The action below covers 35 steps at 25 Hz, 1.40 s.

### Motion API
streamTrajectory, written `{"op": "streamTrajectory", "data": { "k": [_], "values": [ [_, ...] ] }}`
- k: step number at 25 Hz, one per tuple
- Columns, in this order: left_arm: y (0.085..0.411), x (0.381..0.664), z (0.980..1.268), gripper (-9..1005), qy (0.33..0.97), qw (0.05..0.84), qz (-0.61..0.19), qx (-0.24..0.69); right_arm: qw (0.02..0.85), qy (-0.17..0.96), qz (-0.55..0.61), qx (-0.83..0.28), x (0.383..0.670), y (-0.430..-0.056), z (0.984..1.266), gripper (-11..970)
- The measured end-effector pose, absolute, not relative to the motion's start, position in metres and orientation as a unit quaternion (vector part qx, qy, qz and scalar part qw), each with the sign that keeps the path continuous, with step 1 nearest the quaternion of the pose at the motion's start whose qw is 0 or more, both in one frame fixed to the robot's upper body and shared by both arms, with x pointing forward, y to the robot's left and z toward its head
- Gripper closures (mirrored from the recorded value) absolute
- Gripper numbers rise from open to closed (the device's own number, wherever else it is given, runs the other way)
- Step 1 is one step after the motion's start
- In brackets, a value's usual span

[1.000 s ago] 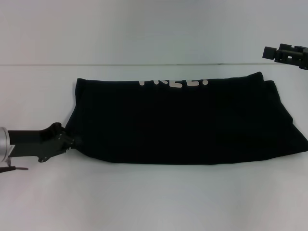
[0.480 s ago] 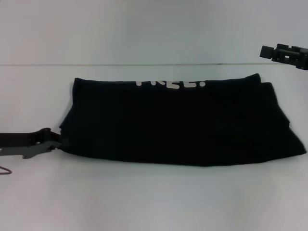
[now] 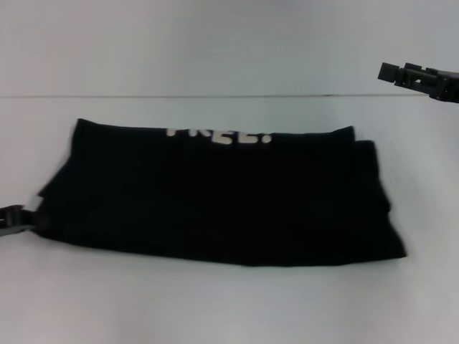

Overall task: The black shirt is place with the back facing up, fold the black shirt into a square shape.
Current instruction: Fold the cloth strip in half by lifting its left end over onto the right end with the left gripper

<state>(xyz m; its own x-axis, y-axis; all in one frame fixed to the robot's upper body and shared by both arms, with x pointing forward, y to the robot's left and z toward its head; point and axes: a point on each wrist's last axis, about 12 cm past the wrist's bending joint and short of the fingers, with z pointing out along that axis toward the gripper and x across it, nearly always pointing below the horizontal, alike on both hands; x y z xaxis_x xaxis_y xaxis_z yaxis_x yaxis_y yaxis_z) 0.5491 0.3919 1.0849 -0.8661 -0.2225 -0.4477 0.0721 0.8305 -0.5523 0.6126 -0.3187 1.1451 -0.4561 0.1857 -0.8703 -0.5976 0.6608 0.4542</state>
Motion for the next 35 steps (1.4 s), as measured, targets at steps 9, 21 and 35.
{"op": "streamTrajectory", "data": {
  "k": [9, 21, 35],
  "values": [
    [0.433, 0.522, 1.099, 955, 0.924, 0.287, -0.246, -0.048, 0.506, 0.758, 0.392, -0.122, 0.612, -0.313, 1.140, 65],
    [0.407, 0.533, 1.131, 955, 0.886, 0.288, -0.363, 0.008, 0.506, 0.762, 0.387, -0.115, 0.607, -0.318, 1.134, 76],
    [0.159, 0.610, 1.144, 931, 0.795, 0.193, -0.545, 0.185, 0.518, 0.769, 0.356, -0.117, 0.596, -0.346, 1.132, 88]
  ]
}}
